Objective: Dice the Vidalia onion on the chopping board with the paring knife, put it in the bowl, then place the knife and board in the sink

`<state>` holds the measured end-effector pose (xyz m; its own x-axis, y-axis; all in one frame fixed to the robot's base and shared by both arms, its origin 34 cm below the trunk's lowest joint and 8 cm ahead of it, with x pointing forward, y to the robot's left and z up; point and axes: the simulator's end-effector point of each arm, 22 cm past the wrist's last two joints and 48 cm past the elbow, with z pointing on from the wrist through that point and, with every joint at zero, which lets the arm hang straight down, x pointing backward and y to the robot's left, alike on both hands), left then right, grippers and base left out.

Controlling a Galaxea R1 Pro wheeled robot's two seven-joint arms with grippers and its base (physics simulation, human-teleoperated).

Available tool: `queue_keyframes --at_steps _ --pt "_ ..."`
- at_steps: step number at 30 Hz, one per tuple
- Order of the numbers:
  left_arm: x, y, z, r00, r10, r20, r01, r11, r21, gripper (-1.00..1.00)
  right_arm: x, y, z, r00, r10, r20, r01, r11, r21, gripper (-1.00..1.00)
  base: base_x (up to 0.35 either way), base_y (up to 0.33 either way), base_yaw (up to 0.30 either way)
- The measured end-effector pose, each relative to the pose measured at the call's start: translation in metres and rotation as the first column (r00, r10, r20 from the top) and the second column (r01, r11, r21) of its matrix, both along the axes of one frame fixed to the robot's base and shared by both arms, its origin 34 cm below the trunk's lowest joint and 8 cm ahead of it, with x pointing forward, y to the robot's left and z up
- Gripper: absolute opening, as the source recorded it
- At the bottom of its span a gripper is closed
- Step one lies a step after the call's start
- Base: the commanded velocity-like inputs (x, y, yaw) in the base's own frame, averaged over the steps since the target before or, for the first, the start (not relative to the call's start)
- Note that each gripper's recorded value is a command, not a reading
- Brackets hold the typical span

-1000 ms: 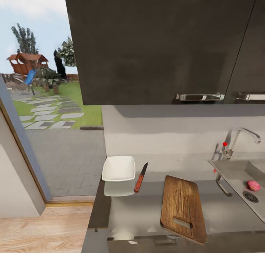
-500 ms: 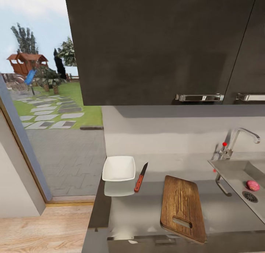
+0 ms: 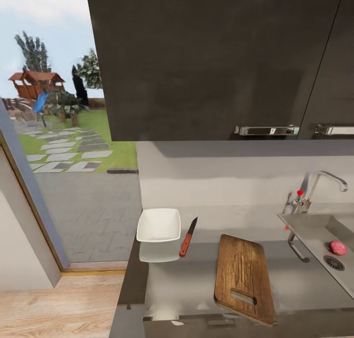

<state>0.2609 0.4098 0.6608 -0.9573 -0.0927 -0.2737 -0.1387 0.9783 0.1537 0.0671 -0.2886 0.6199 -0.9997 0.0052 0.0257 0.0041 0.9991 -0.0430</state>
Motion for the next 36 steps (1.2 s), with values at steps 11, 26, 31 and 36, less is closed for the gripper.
queue_keyframes --at_steps 11,26,31,36 --pt "0.050 0.062 0.042 0.992 0.089 0.091 -0.089 0.996 0.002 1.00 0.000 0.000 0.000 1.000 0.001 0.000 -0.001 1.000 0.000 1.00 0.000 0.000 0.000" --pt "0.187 0.131 0.244 0.926 0.134 0.353 -0.169 0.983 0.071 1.00 0.017 0.000 -0.001 0.999 0.003 0.041 -0.003 1.000 0.000 1.00 0.000 0.000 0.000" --pt "0.236 0.116 0.303 0.906 0.149 0.397 -0.169 0.986 0.015 1.00 0.033 0.000 0.000 0.995 0.004 0.100 -0.003 1.000 -0.001 1.00 0.000 0.000 0.000" --pt "0.341 0.059 0.361 0.866 0.073 0.495 -0.047 0.997 -0.064 1.00 0.038 -0.001 0.000 0.992 0.003 0.122 -0.003 1.000 -0.002 1.00 0.000 0.000 0.000"
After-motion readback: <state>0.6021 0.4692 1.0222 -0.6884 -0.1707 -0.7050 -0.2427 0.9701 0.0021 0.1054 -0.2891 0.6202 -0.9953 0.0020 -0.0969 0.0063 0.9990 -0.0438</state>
